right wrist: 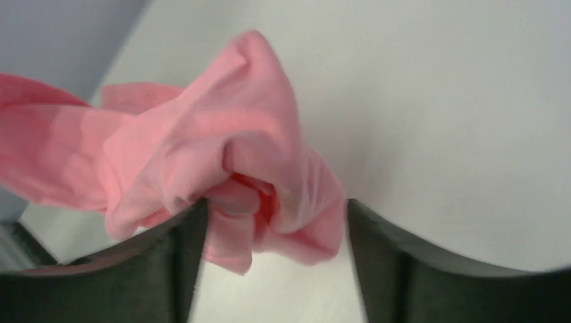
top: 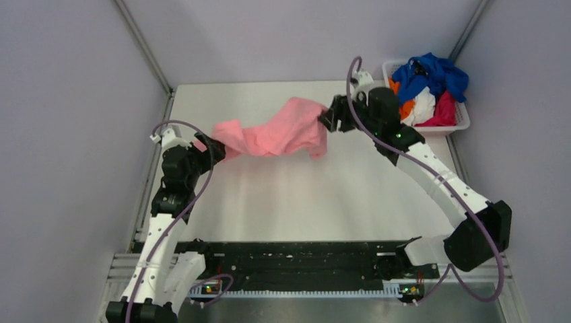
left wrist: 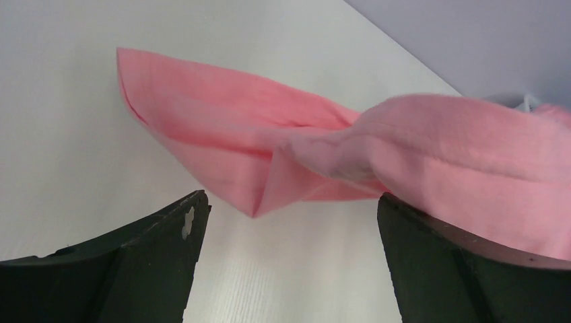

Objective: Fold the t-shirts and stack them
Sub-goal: Move the tshirt to the center of the board, then flatten out the tshirt

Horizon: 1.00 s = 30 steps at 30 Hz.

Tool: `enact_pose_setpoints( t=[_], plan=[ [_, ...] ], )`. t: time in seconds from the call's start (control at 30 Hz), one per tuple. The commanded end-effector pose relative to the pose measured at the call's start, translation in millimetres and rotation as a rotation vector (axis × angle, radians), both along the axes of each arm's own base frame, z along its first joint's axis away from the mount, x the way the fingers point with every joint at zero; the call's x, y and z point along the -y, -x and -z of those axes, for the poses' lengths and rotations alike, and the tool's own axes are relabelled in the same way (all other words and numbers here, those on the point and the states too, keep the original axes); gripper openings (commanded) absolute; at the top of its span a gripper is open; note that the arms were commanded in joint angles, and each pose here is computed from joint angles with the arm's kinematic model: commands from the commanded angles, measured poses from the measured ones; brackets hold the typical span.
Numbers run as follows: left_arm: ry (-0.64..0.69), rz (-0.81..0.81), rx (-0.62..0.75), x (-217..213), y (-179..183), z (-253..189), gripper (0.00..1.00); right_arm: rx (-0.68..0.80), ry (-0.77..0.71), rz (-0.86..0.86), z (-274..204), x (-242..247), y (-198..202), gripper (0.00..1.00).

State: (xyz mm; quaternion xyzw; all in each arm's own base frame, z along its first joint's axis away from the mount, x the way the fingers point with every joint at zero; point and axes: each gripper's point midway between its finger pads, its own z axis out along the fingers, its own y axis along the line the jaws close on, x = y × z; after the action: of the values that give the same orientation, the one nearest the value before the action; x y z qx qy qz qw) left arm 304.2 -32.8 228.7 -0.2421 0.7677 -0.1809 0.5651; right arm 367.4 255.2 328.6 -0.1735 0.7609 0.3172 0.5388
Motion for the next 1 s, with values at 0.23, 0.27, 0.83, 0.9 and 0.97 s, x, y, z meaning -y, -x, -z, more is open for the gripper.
enact_pose_setpoints(
  t=[0.23,0.27,0.83,0.9,0.97],
  plan=[
    [0.065,0.010,-0.143,10,-30,34,0.99,-0.300,0.185,0.733,160,161,30,0.99],
    [0.081,0.045,-0.153,17,-32,38,0.99,-0.298,0.161,0.711,158,156,32,0.99],
    [-0.027,0.307,-0.621,111,-36,150,0.79,-0.405,0.079,0.727,205,146,38,0.98],
    [-0.032,0.311,-0.653,113,-36,161,0.75,-0.417,0.066,0.722,211,142,35,0.96],
    [-0.041,0.304,-0.691,111,-34,171,0.72,-0.432,0.074,0.731,218,142,32,0.95]
  ],
)
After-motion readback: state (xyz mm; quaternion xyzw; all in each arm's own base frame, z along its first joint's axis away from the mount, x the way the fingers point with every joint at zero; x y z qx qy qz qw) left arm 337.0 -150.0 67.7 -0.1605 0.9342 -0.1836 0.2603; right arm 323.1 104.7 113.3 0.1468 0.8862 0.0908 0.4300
